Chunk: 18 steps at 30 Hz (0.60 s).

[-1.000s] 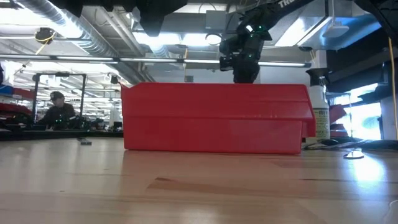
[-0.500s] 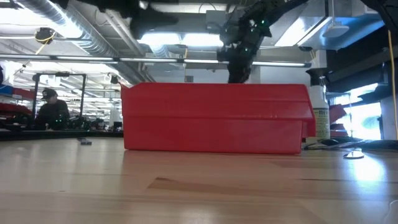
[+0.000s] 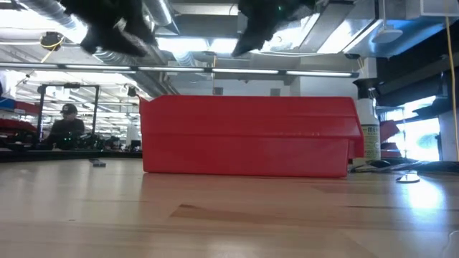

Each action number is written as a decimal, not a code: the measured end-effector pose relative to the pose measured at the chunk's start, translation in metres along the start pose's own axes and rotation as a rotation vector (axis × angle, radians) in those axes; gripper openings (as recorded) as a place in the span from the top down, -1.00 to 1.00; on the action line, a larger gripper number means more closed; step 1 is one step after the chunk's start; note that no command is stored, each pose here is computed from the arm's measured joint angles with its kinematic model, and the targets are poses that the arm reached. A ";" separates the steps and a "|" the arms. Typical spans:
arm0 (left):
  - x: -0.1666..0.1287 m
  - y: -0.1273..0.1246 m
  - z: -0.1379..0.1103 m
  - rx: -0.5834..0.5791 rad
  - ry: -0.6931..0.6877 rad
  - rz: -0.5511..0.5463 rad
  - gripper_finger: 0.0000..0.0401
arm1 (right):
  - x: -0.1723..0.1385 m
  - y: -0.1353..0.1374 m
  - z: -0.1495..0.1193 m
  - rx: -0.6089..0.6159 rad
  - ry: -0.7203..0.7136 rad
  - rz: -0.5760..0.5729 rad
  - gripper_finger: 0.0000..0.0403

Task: Sort silverware
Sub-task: Put the purple table knife into the bottom red bin

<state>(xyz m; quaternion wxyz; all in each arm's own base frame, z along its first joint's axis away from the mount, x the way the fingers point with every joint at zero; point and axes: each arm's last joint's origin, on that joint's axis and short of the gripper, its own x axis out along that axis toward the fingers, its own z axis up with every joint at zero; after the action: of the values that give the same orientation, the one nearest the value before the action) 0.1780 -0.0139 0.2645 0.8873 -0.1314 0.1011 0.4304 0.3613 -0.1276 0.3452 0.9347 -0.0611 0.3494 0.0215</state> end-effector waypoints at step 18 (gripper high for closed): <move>0.036 0.022 -0.044 -0.012 0.370 0.289 0.98 | 0.016 0.102 0.028 -0.212 -0.042 0.211 0.22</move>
<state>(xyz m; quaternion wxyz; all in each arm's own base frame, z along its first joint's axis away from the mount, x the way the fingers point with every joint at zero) 0.1800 0.0116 0.2091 0.7820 -0.1976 0.2772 0.5221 0.3830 -0.0234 0.3460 0.9226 -0.1221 0.3301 0.1577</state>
